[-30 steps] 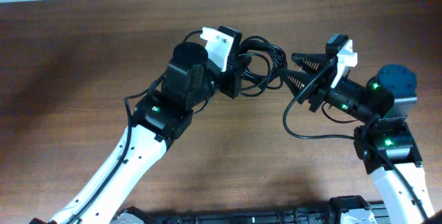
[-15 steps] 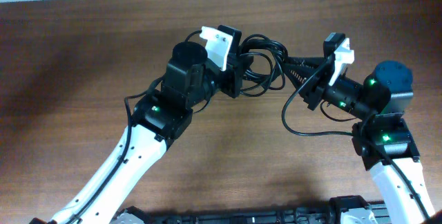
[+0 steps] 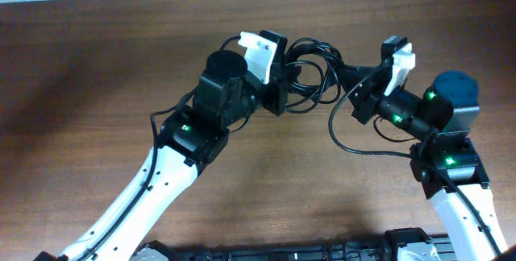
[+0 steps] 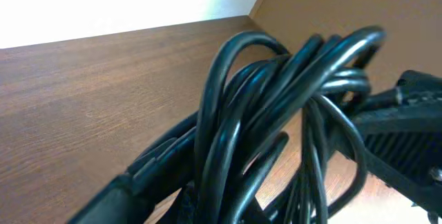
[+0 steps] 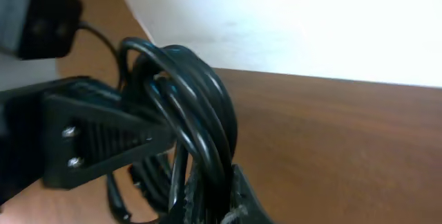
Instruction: Untangle cables
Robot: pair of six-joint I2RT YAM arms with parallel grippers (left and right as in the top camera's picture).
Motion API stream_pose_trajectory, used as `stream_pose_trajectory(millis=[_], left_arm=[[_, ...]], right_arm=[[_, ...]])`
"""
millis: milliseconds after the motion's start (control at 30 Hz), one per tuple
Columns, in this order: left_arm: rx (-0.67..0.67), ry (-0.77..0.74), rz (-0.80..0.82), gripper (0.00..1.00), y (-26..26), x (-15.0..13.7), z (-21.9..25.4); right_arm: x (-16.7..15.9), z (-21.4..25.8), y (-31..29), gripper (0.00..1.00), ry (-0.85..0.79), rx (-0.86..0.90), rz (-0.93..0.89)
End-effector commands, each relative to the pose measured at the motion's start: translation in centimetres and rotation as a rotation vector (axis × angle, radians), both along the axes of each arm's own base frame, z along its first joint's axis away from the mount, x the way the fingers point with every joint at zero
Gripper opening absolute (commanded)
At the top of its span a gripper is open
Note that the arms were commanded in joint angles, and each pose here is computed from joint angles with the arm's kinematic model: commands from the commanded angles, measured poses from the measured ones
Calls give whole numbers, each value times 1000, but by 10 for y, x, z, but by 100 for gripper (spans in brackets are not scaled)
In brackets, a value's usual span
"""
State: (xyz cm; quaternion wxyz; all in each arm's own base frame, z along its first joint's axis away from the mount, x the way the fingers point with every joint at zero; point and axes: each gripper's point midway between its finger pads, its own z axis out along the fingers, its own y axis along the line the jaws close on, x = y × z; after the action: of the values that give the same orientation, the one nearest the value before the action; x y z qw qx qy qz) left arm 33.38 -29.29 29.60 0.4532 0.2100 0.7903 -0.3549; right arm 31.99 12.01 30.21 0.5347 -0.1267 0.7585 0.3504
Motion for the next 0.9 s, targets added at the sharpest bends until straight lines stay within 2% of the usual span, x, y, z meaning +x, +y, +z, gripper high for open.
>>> stream_pose_trajectory(millis=[0, 200, 300, 400, 467, 500, 533, 567, 633, 867], left_arm=[[-37, -20, -42, 0, -7, -9, 15], [-28, -8, 8, 0, 10, 5, 11], [-28, -8, 25, 0, 16, 10, 11], [-28, -9, 26, 0, 16, 10, 11], [-22, -11, 43, 0, 18, 12, 11], [-14, -13, 63, 0, 21, 15, 10], [-6, -20, 71, 0, 22, 16, 9], [7, -33, 67, 0, 22, 16, 9], [51, -67, 46, 0, 23, 15, 6], [50, -74, 12, 0, 10, 6, 7]], right_arm=[[21, -10, -33, 4, 75, 0, -241], [25, -19, -45, 4, 120, -3, -324], [27, -30, -58, 4, 204, 46, -421], [25, -29, -54, 4, 211, 60, -401], [21, -25, -42, 4, 185, 48, -315], [18, -20, -32, 15, 149, 34, -246], [11, -11, -18, 40, 80, 3, -137], [7, -5, -10, 53, 28, -16, -67], [1, 6, 0, 59, -30, -14, 4], [-3, 13, 6, 60, -62, -1, 57]])
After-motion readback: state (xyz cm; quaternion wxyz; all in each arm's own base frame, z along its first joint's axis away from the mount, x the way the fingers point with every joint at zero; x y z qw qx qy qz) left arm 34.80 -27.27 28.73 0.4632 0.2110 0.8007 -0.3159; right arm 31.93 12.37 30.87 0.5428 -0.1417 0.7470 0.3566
